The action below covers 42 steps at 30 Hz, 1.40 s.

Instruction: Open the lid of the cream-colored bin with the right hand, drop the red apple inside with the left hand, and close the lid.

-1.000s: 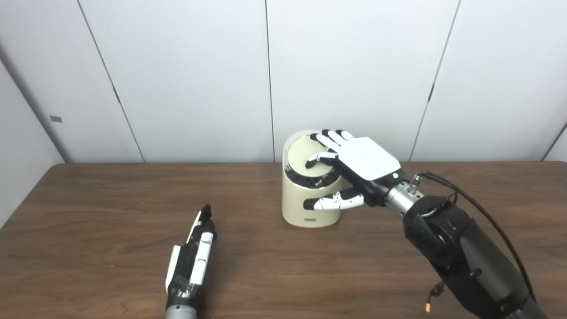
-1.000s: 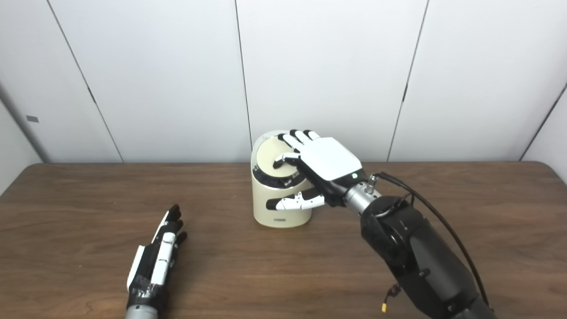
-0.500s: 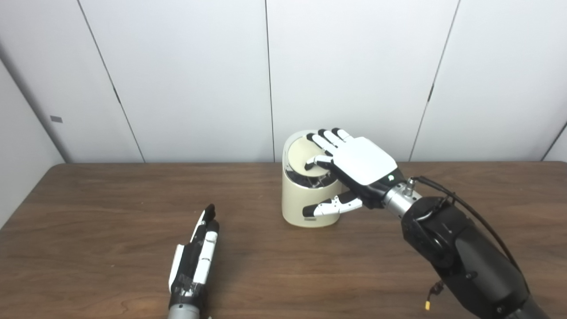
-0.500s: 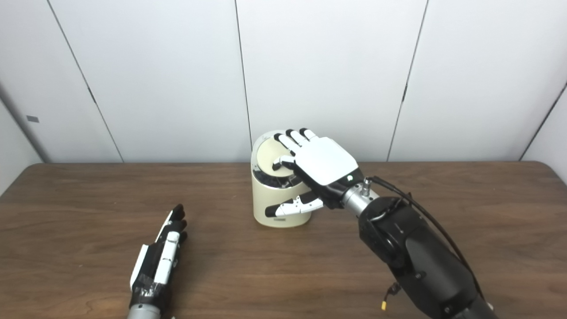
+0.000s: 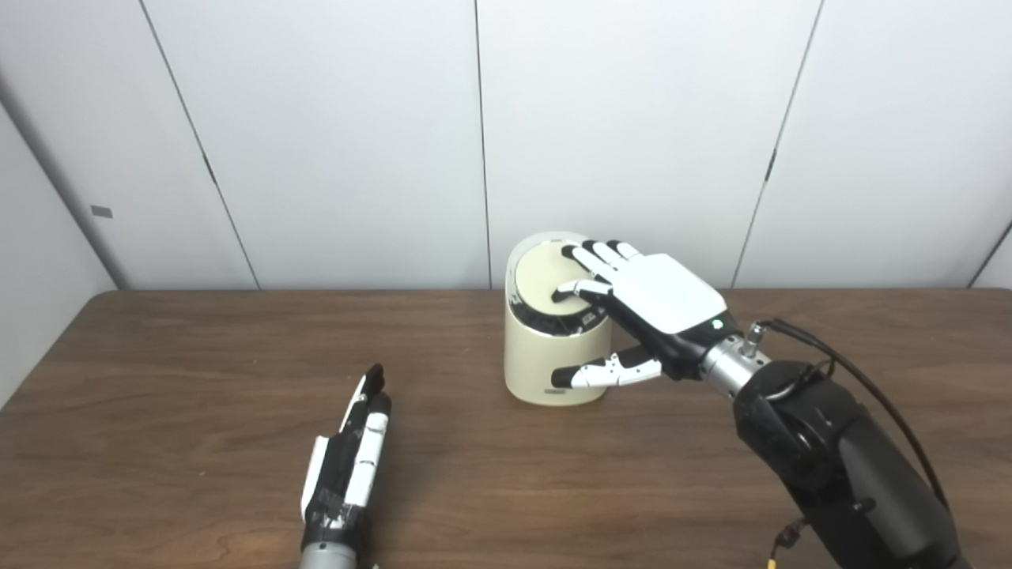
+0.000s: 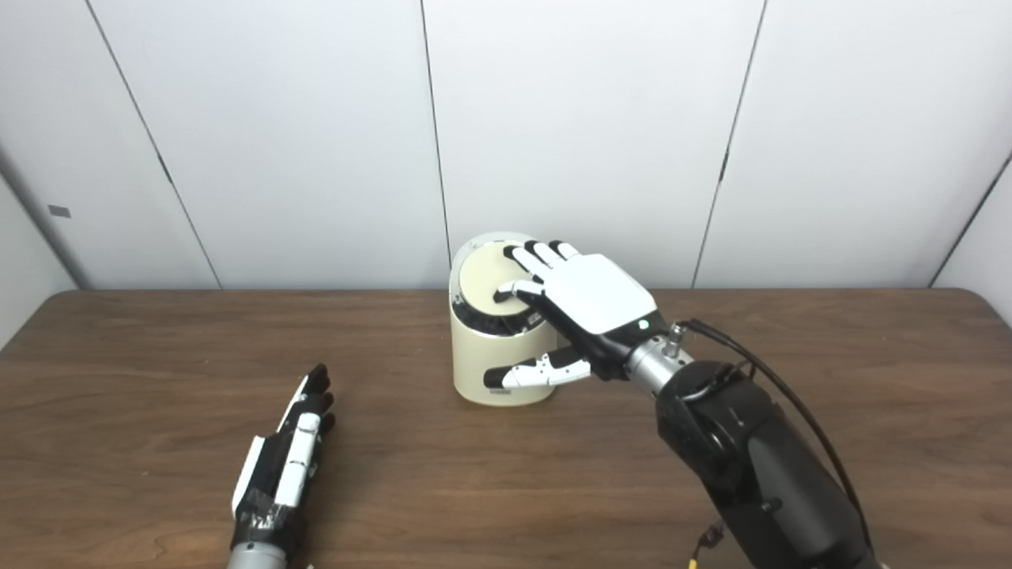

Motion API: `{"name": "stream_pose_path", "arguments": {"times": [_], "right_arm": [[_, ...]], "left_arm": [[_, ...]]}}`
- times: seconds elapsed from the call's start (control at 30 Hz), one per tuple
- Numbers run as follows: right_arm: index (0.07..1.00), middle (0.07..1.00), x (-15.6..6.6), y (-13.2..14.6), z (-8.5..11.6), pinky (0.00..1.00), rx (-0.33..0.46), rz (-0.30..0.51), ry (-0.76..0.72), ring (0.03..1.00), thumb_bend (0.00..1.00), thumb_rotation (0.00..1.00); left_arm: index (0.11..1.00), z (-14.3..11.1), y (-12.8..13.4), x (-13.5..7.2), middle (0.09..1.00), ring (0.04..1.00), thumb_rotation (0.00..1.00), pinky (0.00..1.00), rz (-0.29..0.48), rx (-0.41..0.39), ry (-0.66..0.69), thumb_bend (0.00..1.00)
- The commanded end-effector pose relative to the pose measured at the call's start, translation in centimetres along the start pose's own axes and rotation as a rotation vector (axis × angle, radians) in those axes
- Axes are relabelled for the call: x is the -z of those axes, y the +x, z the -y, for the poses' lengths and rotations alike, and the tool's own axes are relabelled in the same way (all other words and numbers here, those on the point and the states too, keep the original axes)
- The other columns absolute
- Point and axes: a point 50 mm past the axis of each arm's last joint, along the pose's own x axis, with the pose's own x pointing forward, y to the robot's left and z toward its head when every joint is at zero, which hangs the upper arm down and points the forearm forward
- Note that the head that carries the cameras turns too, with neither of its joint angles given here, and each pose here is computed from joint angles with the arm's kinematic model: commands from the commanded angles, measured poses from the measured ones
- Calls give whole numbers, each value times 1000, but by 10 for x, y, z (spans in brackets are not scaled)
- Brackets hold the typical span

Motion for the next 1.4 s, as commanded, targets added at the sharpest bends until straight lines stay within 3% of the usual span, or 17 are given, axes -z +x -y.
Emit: {"name": "stream_pose_path", "arguments": {"times": [0.0,0.3,0.57,0.7,0.87,1.03,1.37], "right_arm": [[885,995,-2,-1,27,1000,103,-8,46,1000,562,929],[969,1000,28,-43,10,976,176,-137,361,1000,515,956],[996,1000,54,-84,-32,946,103,-314,604,1000,555,1000],[979,993,51,-99,-53,949,146,-322,832,987,552,1000],[993,999,46,-112,-76,995,251,-357,1112,1000,592,1000],[993,995,39,-127,-92,1000,305,-393,1189,1000,612,1000],[973,983,13,-143,-106,1000,359,-425,1208,997,545,1000]], "left_arm": [[1000,2,6,-10,1000,1000,848,1000,44,5,2,612],[1000,-3,7,-11,1000,1000,866,1000,49,7,13,581],[1000,-15,7,-11,1000,1000,854,1000,50,0,27,577],[1000,-21,2,-13,1000,1000,850,1000,52,6,29,610],[1000,-30,-8,-14,1000,995,907,995,65,4,9,576],[1000,-35,-22,-16,999,984,933,1000,64,4,-16,578],[1000,-43,-44,-19,991,986,945,1000,55,-27,25,572]]}}
